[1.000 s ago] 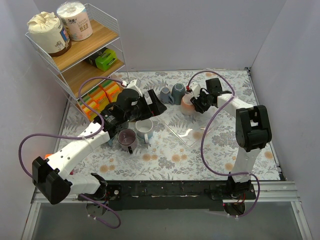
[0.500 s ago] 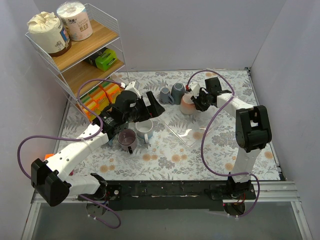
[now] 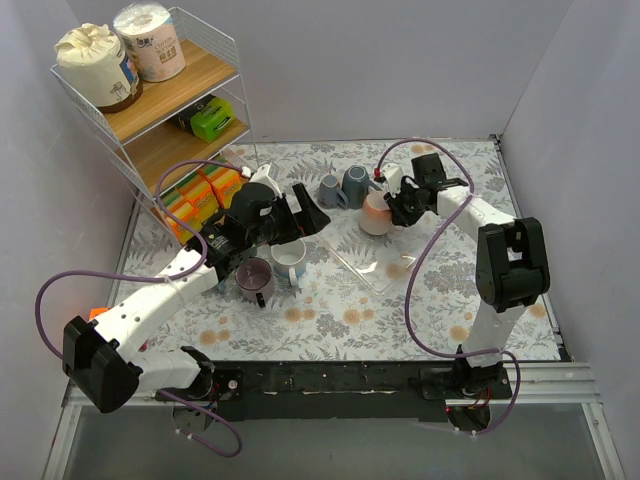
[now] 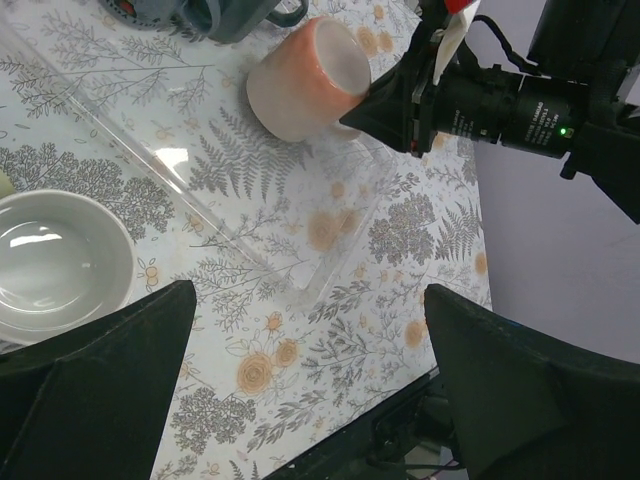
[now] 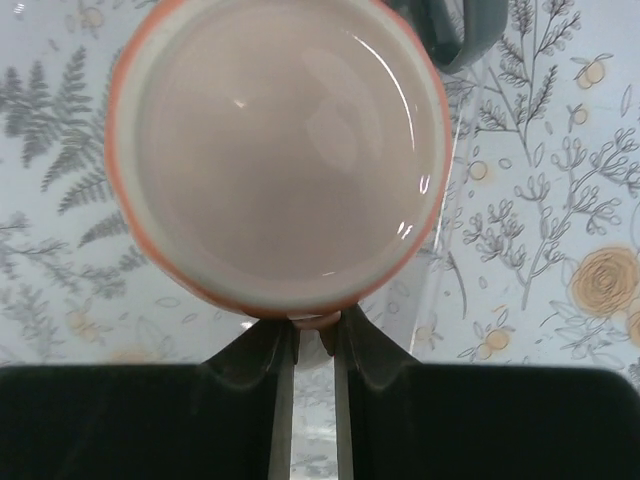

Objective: Turn the mug right side up

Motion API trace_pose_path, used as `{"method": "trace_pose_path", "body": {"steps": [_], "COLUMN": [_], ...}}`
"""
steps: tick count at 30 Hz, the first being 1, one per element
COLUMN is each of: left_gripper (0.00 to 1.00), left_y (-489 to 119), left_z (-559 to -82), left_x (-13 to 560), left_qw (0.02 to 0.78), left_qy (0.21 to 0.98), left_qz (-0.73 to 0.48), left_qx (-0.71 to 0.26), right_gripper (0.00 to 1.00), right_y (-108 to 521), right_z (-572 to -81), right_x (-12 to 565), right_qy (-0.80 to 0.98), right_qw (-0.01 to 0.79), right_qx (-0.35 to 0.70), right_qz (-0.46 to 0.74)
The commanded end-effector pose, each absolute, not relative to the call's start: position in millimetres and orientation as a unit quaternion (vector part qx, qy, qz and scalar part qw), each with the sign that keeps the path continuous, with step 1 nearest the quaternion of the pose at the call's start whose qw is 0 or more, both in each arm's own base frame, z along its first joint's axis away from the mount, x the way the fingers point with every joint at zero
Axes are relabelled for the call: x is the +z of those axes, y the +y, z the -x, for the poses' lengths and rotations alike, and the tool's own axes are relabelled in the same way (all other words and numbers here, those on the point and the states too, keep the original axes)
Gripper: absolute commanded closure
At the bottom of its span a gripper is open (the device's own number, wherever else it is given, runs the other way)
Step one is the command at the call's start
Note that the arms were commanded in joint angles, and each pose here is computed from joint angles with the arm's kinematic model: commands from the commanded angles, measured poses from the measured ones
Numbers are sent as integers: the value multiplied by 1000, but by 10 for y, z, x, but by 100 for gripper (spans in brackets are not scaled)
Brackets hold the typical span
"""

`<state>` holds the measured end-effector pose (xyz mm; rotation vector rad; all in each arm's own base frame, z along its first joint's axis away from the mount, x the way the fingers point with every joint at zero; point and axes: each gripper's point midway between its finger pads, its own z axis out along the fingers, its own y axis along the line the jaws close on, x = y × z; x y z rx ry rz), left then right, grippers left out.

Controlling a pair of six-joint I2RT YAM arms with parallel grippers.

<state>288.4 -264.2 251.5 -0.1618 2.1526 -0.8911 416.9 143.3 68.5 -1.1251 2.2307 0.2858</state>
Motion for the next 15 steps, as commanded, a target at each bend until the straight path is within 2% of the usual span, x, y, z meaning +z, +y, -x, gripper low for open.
{"method": "trace_pose_path", "body": {"steps": [1, 4, 9, 12, 13, 15], "left_gripper": [2, 2, 2, 2, 2, 2], "left_y": [-2674, -2704, -2799, -2858, -2893, -3069], "left_z": [-2841, -2854, -2872, -2866, -2843, -2687], "left_x": [2591, 2556, 2560, 2588, 2599, 2755], "left_qw": [396, 397, 393, 395, 393, 386], "left_qy": [837, 835, 829, 822, 819, 789], "left_qz": [51, 47, 35, 23, 11, -52], "left_qx": [-374, -379, -395, -410, -419, -474], "right_gripper": [99, 99, 99, 99, 99, 99], "right_y": [1751, 1967, 2101, 2243, 2280, 2328], "right_z": [-4033, -3878, -3656, -3458, -3389, -3335], "right_x": [1224, 1322, 1690, 2023, 2091, 2440], "right_qy": [853, 863, 839, 807, 805, 766], "right_qw": [340, 320, 364, 382, 371, 412], "right_qx": [190, 261, 331, 407, 432, 468], "right_qz": [347, 291, 232, 194, 163, 158]}}
